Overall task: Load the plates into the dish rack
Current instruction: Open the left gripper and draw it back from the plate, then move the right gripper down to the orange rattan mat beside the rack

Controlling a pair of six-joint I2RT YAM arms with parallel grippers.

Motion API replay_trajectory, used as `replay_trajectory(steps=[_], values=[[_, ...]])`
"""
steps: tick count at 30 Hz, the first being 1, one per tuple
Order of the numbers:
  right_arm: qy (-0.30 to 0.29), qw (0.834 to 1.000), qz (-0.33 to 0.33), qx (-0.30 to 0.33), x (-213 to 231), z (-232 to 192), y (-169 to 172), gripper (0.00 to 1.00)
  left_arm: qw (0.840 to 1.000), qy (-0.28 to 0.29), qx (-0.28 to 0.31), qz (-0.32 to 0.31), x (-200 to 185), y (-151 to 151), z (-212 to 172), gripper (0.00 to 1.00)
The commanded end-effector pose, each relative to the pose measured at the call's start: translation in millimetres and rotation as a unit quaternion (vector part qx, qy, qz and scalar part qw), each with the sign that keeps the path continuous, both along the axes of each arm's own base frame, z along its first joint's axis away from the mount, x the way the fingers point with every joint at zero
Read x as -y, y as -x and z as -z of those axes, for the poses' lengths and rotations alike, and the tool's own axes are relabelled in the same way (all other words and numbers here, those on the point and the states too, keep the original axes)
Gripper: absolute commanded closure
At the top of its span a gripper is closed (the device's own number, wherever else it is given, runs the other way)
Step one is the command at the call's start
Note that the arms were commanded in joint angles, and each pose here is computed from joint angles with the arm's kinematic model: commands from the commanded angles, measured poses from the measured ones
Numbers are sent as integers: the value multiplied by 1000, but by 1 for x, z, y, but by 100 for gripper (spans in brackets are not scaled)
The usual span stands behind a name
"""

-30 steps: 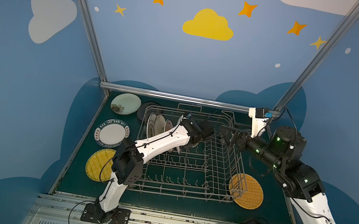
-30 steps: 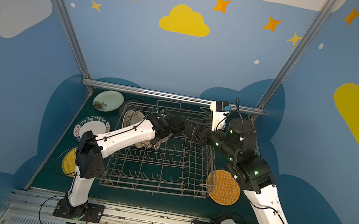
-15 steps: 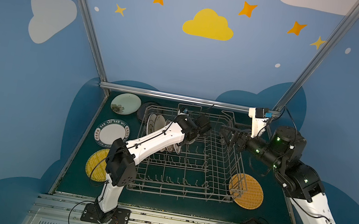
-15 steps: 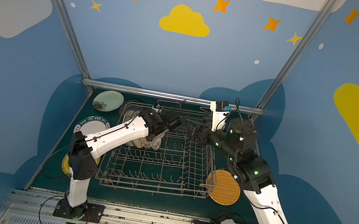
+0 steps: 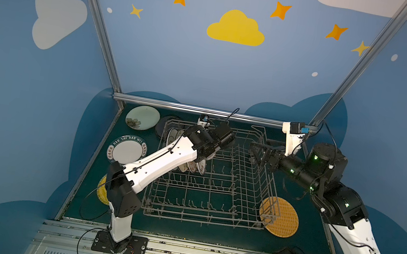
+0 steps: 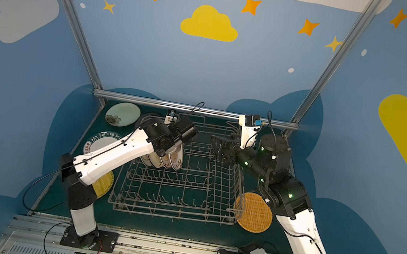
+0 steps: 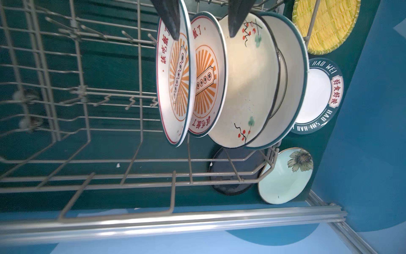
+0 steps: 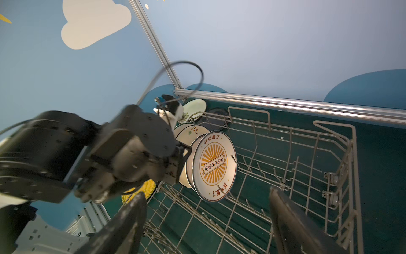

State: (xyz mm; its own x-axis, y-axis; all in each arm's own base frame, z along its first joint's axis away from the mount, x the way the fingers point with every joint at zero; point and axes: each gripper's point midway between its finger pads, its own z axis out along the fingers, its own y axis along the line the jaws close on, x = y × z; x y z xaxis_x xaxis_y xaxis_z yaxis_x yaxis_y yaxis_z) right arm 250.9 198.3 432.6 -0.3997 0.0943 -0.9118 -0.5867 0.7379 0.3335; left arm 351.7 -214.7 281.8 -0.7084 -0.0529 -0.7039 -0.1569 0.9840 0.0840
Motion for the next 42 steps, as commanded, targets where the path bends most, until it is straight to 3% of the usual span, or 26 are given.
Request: replay_trajectory(steps=[1,6,12,18,25,28,30,32,36,39,42], values=[[6,1000,8,9,2,1,-4,15,998,49,11,48,-2,10,-31,62],[11,1000,15,4,3,6,-11,15,985,127,-6,114,-5,23,-44,53],[15,1000,26,-10,3,16,-23,15,964,224,-1,145,-32,34,-48,31],[1,999,32,-31,5,27,-33,15,916,350,37,192,-45,36,-56,0],[-50,990,80,-105,39,53,-43,15,862,449,64,225,-48,40,-61,0],[-66,982,128,-125,71,51,-38,15,837,485,67,246,-48,45,-59,0],[-70,975,166,-131,93,49,-32,15,829,489,72,261,-48,49,-65,0],[-75,965,207,-140,115,53,-28,15,832,484,78,259,-51,51,-68,0],[-107,929,296,-193,163,85,-26,15,814,498,90,284,-45,60,-75,0],[-153,890,362,-229,199,112,-21,15,814,498,93,286,-44,62,-76,0],[-191,841,437,-256,236,146,-8,15,813,499,91,285,-44,62,-76,0]])
